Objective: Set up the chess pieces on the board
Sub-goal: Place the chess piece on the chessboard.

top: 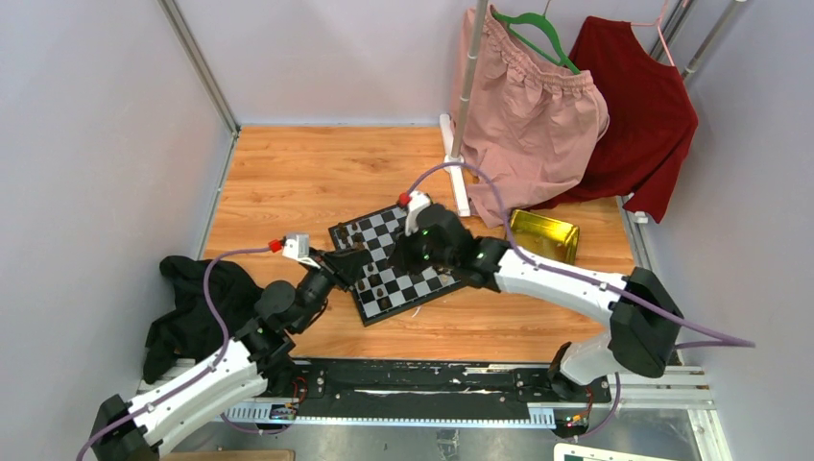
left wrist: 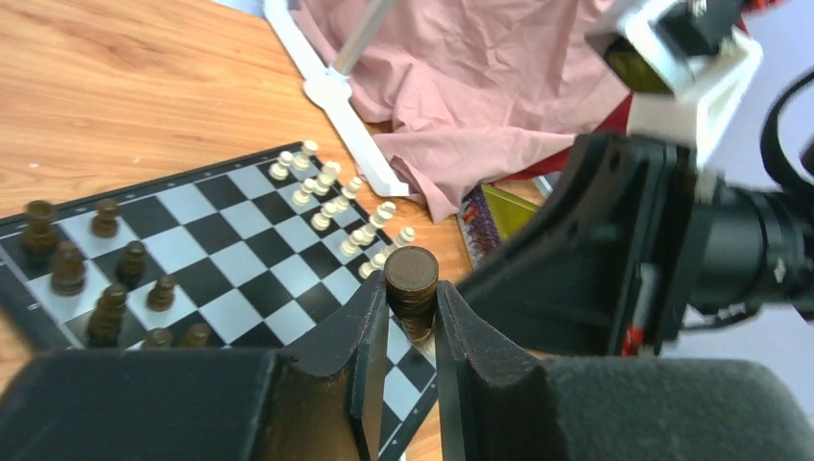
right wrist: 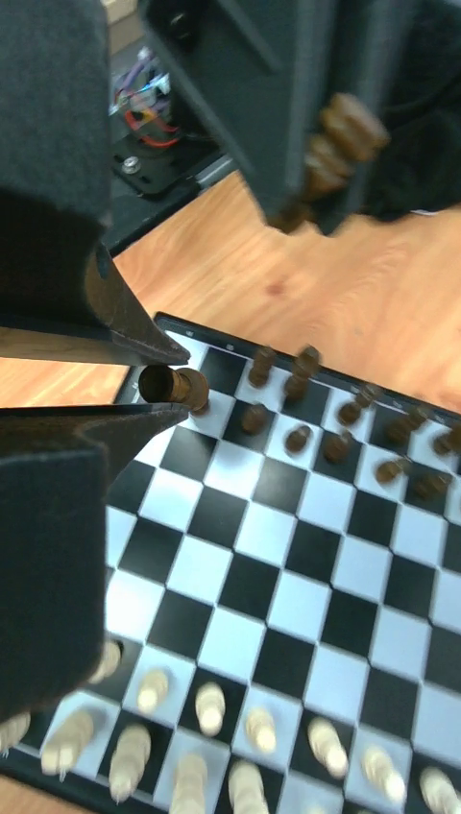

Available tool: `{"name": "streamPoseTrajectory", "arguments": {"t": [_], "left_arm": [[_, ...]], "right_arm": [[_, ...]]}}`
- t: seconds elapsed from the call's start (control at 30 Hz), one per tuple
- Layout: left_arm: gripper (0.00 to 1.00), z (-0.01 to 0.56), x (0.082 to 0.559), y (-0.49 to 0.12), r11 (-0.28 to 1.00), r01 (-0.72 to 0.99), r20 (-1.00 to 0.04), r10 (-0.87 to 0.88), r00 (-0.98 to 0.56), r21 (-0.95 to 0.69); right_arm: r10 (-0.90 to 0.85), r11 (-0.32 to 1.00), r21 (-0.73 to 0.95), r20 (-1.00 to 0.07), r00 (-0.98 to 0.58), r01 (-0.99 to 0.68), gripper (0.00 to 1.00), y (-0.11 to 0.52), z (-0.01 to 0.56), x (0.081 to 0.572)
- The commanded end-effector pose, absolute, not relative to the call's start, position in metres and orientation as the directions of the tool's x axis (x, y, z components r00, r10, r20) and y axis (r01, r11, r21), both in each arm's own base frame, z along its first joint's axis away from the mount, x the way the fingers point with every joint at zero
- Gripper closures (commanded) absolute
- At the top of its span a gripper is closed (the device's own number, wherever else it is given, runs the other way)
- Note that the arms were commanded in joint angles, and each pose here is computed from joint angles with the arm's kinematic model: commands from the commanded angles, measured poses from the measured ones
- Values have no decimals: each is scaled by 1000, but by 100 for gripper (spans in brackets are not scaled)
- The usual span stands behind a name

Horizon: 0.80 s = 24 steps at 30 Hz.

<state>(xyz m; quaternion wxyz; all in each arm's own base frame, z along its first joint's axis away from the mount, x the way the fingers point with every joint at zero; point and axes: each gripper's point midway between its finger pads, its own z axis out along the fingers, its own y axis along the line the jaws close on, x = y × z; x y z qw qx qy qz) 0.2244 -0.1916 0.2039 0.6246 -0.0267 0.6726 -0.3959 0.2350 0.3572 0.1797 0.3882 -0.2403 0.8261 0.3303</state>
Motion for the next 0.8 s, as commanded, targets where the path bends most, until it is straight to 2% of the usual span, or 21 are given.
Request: {"name": "streamPoseTrajectory", "arguments": {"t": [0.0, 0.17, 0.33, 0.77], "left_arm": [[93, 183, 226, -166, 791, 343, -862, -458, -218, -507], [95, 190, 227, -151, 812, 279, -859, -473, -198, -512], [98, 195, 229, -139, 818, 217, -846, -501, -185, -532], [100, 203, 222, -94, 831, 57, -831, -547, -102, -554]], "right_arm": [[-357, 678, 167, -776, -519, -716, 100, 364, 150, 204], [-475, 648, 67, -743, -471, -759, 100, 372, 131, 170], [-535, 610, 43, -714, -451, -791, 100, 378, 118, 149], [-600, 556, 5, -690, -406, -831, 100, 412, 100, 147]]}}
